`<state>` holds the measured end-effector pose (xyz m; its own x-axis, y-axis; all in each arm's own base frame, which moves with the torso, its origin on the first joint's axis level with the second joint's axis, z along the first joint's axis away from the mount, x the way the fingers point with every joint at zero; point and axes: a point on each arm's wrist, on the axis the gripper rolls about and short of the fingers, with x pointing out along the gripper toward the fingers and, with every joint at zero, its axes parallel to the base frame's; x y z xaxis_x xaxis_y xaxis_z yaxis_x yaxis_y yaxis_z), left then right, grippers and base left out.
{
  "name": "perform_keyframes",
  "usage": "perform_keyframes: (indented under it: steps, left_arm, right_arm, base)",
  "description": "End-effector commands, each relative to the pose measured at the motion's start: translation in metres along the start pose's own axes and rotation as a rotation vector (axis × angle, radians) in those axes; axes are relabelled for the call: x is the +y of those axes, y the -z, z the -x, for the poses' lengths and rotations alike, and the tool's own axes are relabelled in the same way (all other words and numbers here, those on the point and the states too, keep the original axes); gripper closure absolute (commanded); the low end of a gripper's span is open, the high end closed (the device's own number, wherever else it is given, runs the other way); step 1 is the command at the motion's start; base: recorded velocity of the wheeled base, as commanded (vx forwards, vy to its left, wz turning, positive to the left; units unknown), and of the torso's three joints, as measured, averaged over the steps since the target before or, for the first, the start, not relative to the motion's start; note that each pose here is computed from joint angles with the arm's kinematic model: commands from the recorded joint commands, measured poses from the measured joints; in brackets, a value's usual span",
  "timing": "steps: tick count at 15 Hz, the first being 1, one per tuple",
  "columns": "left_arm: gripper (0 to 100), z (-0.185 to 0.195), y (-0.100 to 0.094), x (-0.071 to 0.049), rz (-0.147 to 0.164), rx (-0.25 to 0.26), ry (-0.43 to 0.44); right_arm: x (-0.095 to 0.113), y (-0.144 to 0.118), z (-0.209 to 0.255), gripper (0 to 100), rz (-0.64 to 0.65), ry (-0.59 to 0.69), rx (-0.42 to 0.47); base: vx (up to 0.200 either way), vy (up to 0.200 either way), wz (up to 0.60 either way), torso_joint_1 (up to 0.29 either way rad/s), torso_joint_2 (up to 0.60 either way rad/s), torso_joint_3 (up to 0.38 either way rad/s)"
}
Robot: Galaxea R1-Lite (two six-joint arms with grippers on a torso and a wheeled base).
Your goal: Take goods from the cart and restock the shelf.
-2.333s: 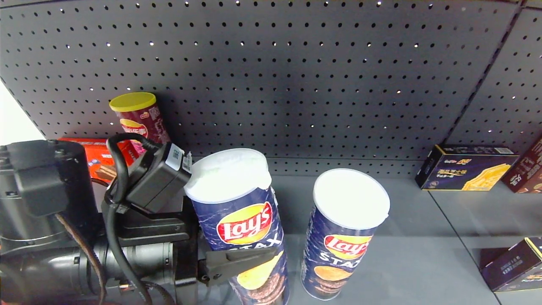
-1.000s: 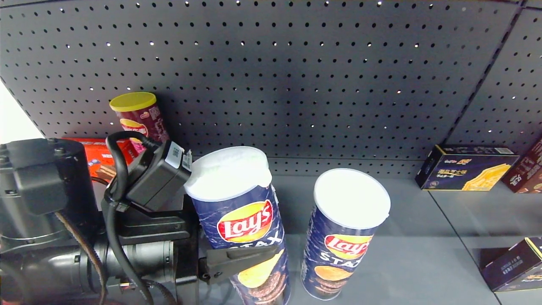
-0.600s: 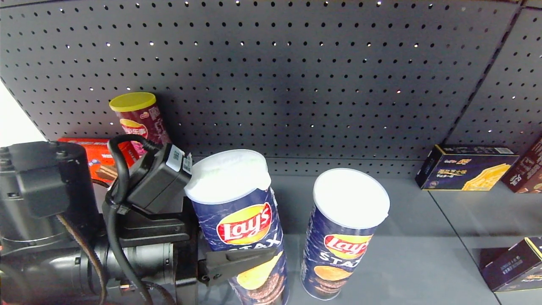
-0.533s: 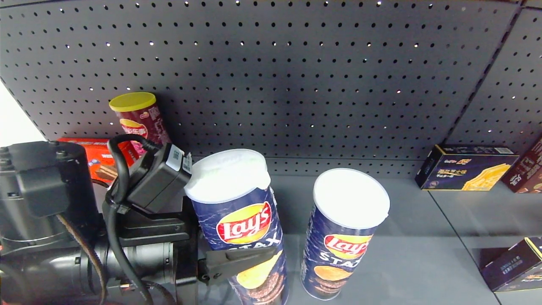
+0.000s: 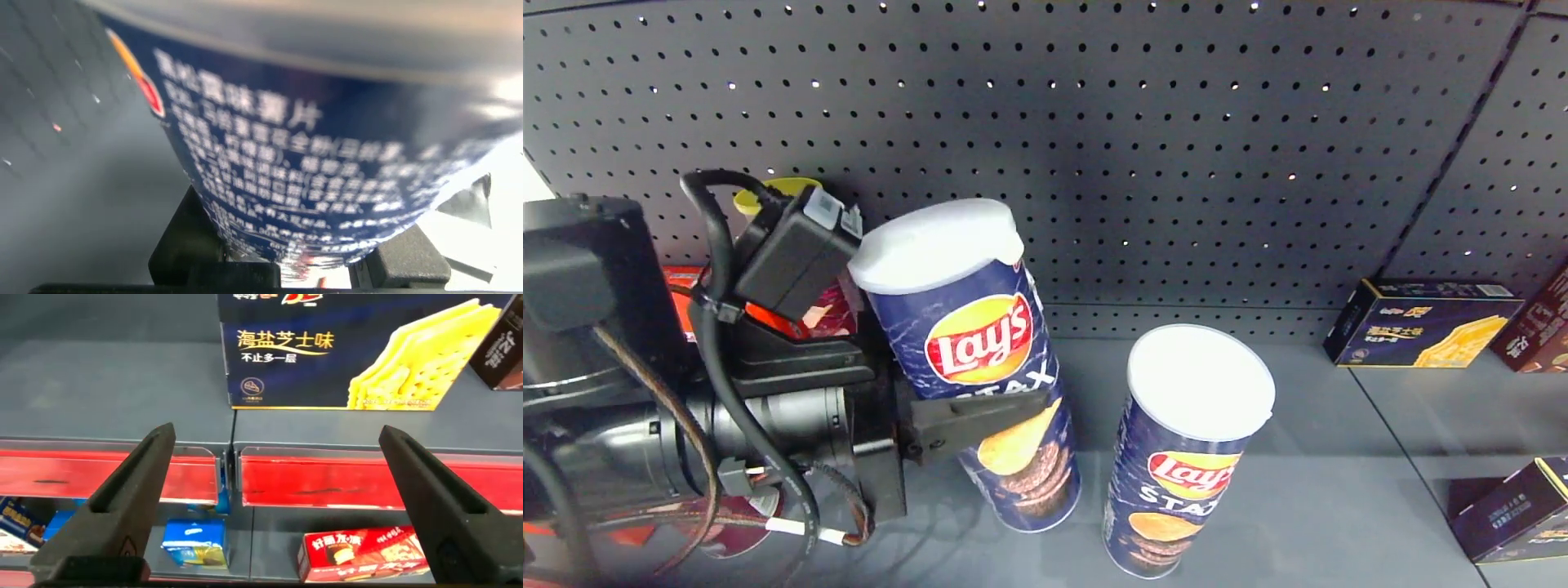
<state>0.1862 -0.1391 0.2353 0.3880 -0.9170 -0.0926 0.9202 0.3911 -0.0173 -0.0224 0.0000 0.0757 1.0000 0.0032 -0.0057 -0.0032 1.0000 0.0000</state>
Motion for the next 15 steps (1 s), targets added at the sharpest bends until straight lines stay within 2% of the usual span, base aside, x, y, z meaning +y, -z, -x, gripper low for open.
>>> perform_keyframes:
  steps: [1,2,3,4,5,6,7,8,9,11,13,15]
  left_arm:
    - [100,-0.002,-0.015,0.008,-0.025,-0.039,-0.022]
    - [100,-0.003,-0.017,0.012,-0.027,-0.043,-0.033]
    - [100,-0.004,-0.018,0.02,-0.048,-0.042,-0.056]
    - [100,-0.005,-0.017,0.022,-0.062,-0.022,-0.063]
    - [100,-0.002,-0.015,0.027,-0.062,0.004,-0.083]
    - [100,-0.001,-0.015,0.032,-0.082,0.009,-0.104]
    - [100,-0.009,-0.016,0.043,-0.132,0.017,-0.123]
    - [100,-0.011,-0.022,0.049,-0.158,0.008,-0.141]
    - [100,-0.011,-0.024,0.049,-0.163,0.004,-0.142]
    - [100,-0.015,-0.029,0.049,-0.144,0.042,-0.142]
    - [100,-0.016,-0.033,0.049,-0.15,0.045,-0.167]
    - [100,-0.019,-0.033,0.044,-0.138,0.065,-0.138]
  right_arm:
    - [0.0,0.0,0.0,0,0.0,-0.001,-0.006]
    - [0.0,0.0,0.0,0,0.0,-0.001,-0.006]
    - [0.0,0.0,0.0,0,0.0,-0.001,-0.006]
    - [0.0,0.0,0.0,0,0.0,-0.001,-0.006]
    - [0.0,0.0,0.0,0,0.0,-0.001,-0.006]
    - [0.0,0.0,0.0,0,0.0,-0.001,-0.006]
    - [0.0,0.0,0.0,0,0.0,-0.001,-0.006]
    - [0.0,0.0,0.0,0,0.0,-0.001,-0.006]
    - [0.0,0.0,0.001,0,0.0,-0.001,-0.007]
    - [0.0,0.0,0.0,0,0.0,-0.001,-0.006]
    - [0.0,0.0,0.0,0,0.0,-0.001,-0.006]
    - [0.0,0.0,0.0,0,0.0,-0.001,-0.006]
  base:
    - [0.0,0.0,0.0,0.0,0.0,0.0]
    - [0.0,0.0,0.0,0.0,0.0,0.0]
    - [0.0,0.0,0.0,0.0,0.0,0.0]
    - [0.0,0.0,0.0,0.0,0.0,0.0]
    - [0.0,0.0,0.0,0.0,0.0,0.0]
    - [0.0,0.0,0.0,0.0,0.0,0.0]
    - [0.0,0.0,0.0,0.0,0.0,0.0]
    - [0.0,0.0,0.0,0.0,0.0,0.0]
    - [0.0,0.0,0.0,0.0,0.0,0.0]
    - [0.0,0.0,0.0,0.0,0.0,0.0]
    - [0.0,0.0,0.0,0.0,0.0,0.0]
    - [0.0,0.0,0.0,0.0,0.0,0.0]
